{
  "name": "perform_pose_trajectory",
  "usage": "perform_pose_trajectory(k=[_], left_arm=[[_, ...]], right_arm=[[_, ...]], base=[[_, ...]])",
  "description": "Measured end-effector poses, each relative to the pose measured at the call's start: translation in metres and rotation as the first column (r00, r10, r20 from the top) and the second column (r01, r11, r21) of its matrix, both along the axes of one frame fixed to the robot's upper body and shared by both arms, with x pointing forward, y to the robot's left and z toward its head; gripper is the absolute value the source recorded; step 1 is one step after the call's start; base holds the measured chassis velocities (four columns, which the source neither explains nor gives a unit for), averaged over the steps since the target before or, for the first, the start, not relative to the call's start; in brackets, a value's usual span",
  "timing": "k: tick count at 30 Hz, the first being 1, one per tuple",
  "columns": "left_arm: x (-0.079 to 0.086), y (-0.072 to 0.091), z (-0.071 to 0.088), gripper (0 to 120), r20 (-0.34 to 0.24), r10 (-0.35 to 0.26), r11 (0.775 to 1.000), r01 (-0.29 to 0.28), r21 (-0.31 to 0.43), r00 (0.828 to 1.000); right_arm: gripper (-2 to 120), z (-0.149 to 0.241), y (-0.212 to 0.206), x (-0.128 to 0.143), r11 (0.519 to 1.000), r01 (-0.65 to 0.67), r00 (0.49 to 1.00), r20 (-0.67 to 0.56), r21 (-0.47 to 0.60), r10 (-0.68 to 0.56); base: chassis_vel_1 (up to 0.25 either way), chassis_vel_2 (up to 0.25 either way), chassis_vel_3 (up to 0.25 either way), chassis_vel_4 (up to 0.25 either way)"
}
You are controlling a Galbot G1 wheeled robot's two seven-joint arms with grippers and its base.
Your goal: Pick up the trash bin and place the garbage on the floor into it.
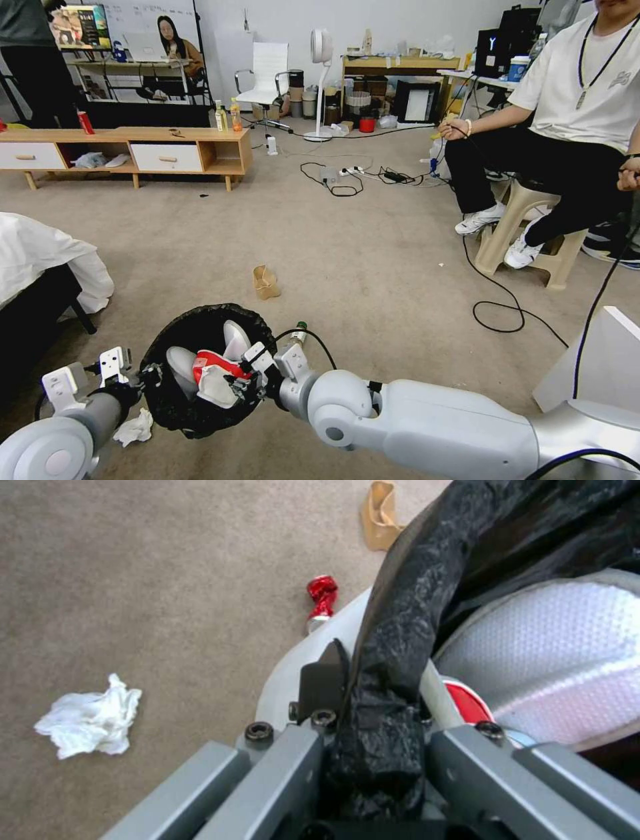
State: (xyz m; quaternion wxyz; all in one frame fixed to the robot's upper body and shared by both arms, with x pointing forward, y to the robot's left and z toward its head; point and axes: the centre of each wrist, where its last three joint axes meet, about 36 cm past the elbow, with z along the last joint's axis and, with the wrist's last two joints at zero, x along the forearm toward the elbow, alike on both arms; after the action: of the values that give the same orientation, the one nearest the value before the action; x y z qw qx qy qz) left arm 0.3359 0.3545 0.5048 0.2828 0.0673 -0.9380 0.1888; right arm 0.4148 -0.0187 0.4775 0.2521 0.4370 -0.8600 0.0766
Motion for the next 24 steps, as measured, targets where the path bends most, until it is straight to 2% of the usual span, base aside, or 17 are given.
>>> perform_pose_trajectory(k=[2, 5, 7, 8, 10, 12, 24], left_arm=[[0.000, 0.000, 0.000, 2, -0.001, -0.001, 1.000, 0.001, -0.001, 1.000], [0.000, 0.000, -0.001, 2, -0.001, -0.001, 1.000, 0.001, -0.002, 1.000], [0.000, 0.000, -0.001, 2, -0.002, -0.001, 1.000, 0.001, -0.003, 1.000], [0.000, 0.000, -0.001, 2, -0.002, -0.001, 1.000, 0.001, -0.003, 1.000], [0.000, 0.002, -0.002, 2, -0.008, 0.014, 1.000, -0.014, 0.009, 1.000], [0.000, 0.002, -0.003, 2, -0.010, 0.014, 1.000, -0.014, 0.008, 1.000], [0.001, 0.002, -0.007, 2, -0.014, 0.018, 1.000, -0.018, 0.006, 1.000]], right_arm=[[70, 0.002, -0.001, -0.001, 1.000, 0.001, 1.000, 0.001, 0.004, -0.001], [73, 0.003, -0.001, -0.001, 1.000, 0.001, 1.000, 0.001, 0.005, -0.001], [84, 0.004, -0.002, -0.001, 1.000, 0.001, 1.000, 0.001, 0.008, -0.001], [84, 0.004, -0.002, -0.001, 1.000, 0.001, 1.000, 0.001, 0.008, -0.001], [96, 0.006, -0.003, 0.002, 1.000, 0.015, 1.000, 0.006, 0.011, -0.015], [99, 0.010, -0.003, 0.002, 1.000, 0.017, 1.000, 0.011, 0.022, -0.017], [100, 0.017, -0.002, 0.002, 0.998, 0.024, 0.999, 0.019, 0.066, -0.025]], base=[[0.000, 0.000, 0.000, 0.000], [0.000, 0.000, 0.000, 0.000], [0.000, 0.000, 0.000, 0.000], [0.000, 0.000, 0.000, 0.000], [0.000, 0.000, 0.000, 0.000], [0.000, 0.000, 0.000, 0.000], [0.000, 0.000, 0.000, 0.000]])
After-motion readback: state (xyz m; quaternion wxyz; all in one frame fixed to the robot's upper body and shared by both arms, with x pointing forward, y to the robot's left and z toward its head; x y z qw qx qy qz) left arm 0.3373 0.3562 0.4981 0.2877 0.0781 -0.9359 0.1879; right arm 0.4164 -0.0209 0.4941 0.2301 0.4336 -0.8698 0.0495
